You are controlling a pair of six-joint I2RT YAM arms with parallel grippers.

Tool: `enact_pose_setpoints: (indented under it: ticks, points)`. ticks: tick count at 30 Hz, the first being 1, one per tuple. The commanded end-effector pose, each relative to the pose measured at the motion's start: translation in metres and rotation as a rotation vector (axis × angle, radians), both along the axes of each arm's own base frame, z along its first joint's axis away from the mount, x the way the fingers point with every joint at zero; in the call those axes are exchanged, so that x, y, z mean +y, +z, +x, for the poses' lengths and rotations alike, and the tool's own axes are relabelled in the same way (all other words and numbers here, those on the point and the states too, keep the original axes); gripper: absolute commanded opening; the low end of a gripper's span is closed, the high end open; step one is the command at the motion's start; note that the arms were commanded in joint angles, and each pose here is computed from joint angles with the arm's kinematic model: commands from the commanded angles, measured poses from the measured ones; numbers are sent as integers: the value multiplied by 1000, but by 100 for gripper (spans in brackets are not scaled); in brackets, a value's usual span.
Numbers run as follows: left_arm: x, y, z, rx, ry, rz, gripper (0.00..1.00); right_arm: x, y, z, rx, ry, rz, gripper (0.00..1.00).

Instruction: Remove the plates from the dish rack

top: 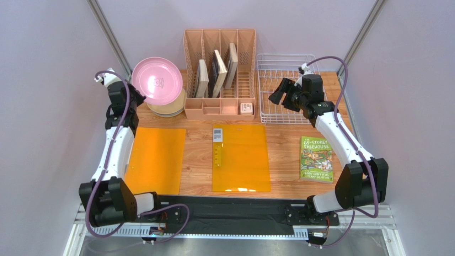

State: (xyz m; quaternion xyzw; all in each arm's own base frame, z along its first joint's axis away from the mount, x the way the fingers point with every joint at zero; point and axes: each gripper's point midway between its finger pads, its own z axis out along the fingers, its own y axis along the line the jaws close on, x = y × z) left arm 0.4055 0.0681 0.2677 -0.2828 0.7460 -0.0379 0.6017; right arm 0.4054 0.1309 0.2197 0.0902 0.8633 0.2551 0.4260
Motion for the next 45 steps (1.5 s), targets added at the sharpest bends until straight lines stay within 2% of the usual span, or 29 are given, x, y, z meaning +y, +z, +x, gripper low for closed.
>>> enact_pose_setpoints:
  ticks: [1, 13, 23, 35, 38, 40, 43, 44, 45]
  points:
    - [22, -7, 17, -36, 65, -25, 0, -11, 15, 7, -60, -30, -40, 76]
    - [37, -72, 70, 54, 93, -84, 0, -14, 14, 15, -52, -38, -59, 77]
    - [39, -103, 111, 61, 72, -110, 0, -12, 3, 26, -23, -31, -66, 77]
    - [21, -152, 118, 174, 31, -138, 0, -9, -9, 35, 10, -24, -67, 78]
    - [13, -161, 111, 204, 39, -127, 11, -9, -10, 34, 12, -22, -71, 78]
    - [7, -162, 114, 210, 17, -123, 12, -10, -11, 33, 12, -26, -75, 78]
    - [3, -163, 113, 223, 3, -113, 19, -10, -12, 33, 13, -22, -76, 78]
    - [1, -162, 113, 223, -10, -117, 34, -10, -13, 32, 17, -20, -74, 78]
    - [0, -164, 112, 235, -12, -120, 40, -10, -14, 31, 18, -19, -74, 78]
